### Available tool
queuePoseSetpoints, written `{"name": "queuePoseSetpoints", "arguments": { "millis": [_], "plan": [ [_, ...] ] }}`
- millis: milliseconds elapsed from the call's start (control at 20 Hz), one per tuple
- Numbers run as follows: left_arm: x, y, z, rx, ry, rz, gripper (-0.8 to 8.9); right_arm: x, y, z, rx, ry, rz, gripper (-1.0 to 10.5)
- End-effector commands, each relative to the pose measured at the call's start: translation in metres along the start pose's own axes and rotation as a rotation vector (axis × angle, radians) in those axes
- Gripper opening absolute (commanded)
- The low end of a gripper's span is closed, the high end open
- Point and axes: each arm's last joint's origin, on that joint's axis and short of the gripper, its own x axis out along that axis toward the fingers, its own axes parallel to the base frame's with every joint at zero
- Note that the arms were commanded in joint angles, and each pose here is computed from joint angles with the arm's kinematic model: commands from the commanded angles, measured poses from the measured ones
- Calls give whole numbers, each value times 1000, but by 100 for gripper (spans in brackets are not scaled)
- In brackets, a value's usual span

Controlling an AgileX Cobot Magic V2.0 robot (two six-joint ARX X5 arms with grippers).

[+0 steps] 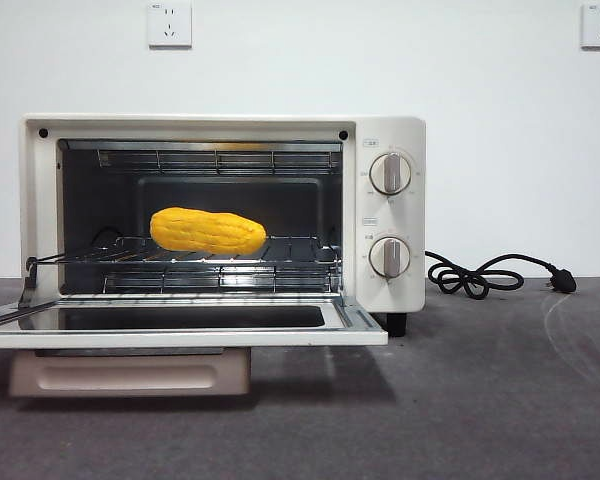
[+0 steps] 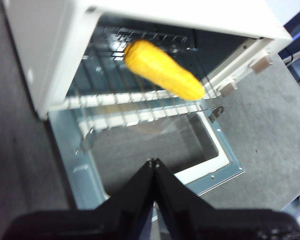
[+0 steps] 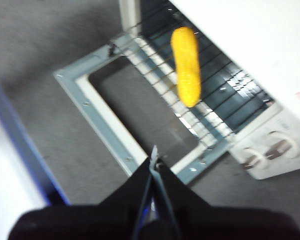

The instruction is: Take the corn from the table,put the corn in the oven

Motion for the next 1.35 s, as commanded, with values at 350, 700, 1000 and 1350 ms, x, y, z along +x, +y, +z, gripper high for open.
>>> {"name": "queuePoseSetpoints", "arguments": {
  "millis": [350,700,1000,1350],
  "plan": [
    [16,40,-15,-159,50,42,-8,-7,-45,-17,93,19,176,-15],
    [57,92,-27,-357,214,59,-8,-11,-60,-22,125,11,178,-12],
    [83,108,-40,-428,333,90,-8,-11,-61,-22,118,7,178,-12],
    [116,94,-42,-344,442,142,-8,-11,-61,-22,112,5,177,-12]
  ]
}}
